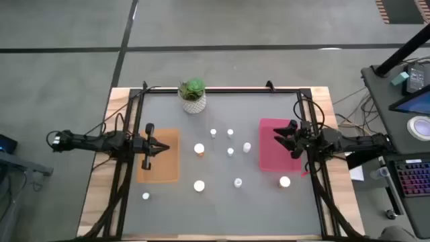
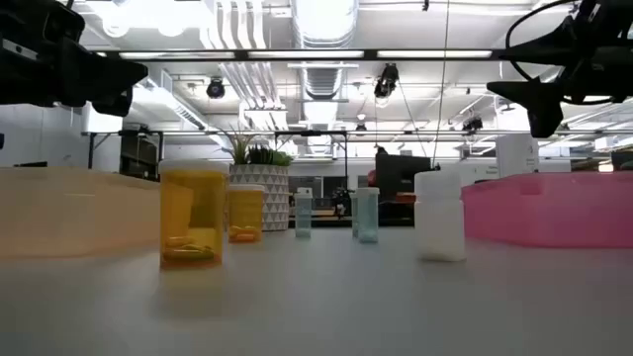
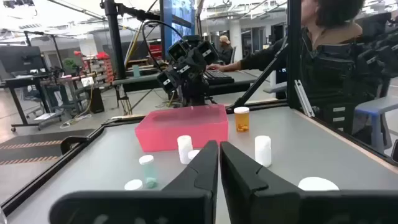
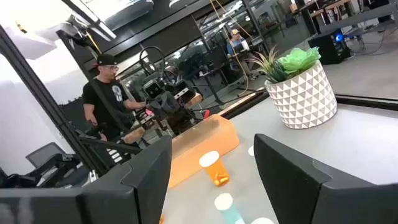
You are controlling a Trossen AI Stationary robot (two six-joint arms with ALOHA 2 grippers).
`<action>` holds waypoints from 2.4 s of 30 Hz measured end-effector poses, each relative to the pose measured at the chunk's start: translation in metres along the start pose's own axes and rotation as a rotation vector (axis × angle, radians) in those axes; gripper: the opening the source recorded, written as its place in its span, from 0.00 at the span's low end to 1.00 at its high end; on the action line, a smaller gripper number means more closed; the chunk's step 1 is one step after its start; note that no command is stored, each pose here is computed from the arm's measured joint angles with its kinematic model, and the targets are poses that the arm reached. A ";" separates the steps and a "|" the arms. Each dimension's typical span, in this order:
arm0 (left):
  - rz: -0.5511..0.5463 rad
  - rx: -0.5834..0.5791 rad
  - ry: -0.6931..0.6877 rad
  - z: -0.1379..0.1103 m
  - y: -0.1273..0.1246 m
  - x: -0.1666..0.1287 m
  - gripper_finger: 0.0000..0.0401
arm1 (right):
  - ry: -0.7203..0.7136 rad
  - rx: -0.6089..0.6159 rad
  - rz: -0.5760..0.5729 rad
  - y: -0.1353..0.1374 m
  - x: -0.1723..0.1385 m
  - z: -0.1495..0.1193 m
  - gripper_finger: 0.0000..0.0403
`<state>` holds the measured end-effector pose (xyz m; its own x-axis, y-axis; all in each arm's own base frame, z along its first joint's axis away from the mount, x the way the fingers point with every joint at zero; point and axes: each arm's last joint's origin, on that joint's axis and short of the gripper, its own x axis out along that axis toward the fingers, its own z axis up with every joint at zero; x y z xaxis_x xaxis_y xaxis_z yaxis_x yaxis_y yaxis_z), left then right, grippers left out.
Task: Pick and place medicine bottles into bin by pill shape (circle, oval)
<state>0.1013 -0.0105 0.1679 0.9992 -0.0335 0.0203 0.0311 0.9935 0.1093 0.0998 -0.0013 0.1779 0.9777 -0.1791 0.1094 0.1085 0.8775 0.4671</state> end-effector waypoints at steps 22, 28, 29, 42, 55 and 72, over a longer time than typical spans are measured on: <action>0.000 0.000 0.000 0.000 0.000 0.000 0.00 | 0.000 0.000 0.000 0.000 0.000 0.000 0.54; 0.000 0.000 0.000 0.000 0.000 0.000 0.00 | 0.000 0.000 0.000 0.000 0.000 0.000 0.54; 0.000 0.000 0.000 0.000 0.000 0.000 0.00 | 0.000 0.000 0.000 0.000 0.000 0.000 0.54; 0.000 0.000 0.000 0.000 0.000 0.000 0.00 | 0.000 0.000 0.000 0.000 0.000 0.000 0.54; 0.000 0.000 0.000 0.000 0.000 0.000 0.00 | 0.000 0.000 0.000 0.000 0.000 0.000 0.54; 0.000 0.000 0.000 0.000 0.000 0.000 0.00 | -0.029 -0.037 -0.026 0.000 0.000 0.002 0.54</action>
<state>0.1013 -0.0105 0.1679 0.9992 -0.0334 0.0204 0.0310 0.9935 0.1092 0.0994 -0.0025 0.1794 0.9688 -0.2149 0.1235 0.1412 0.8882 0.4372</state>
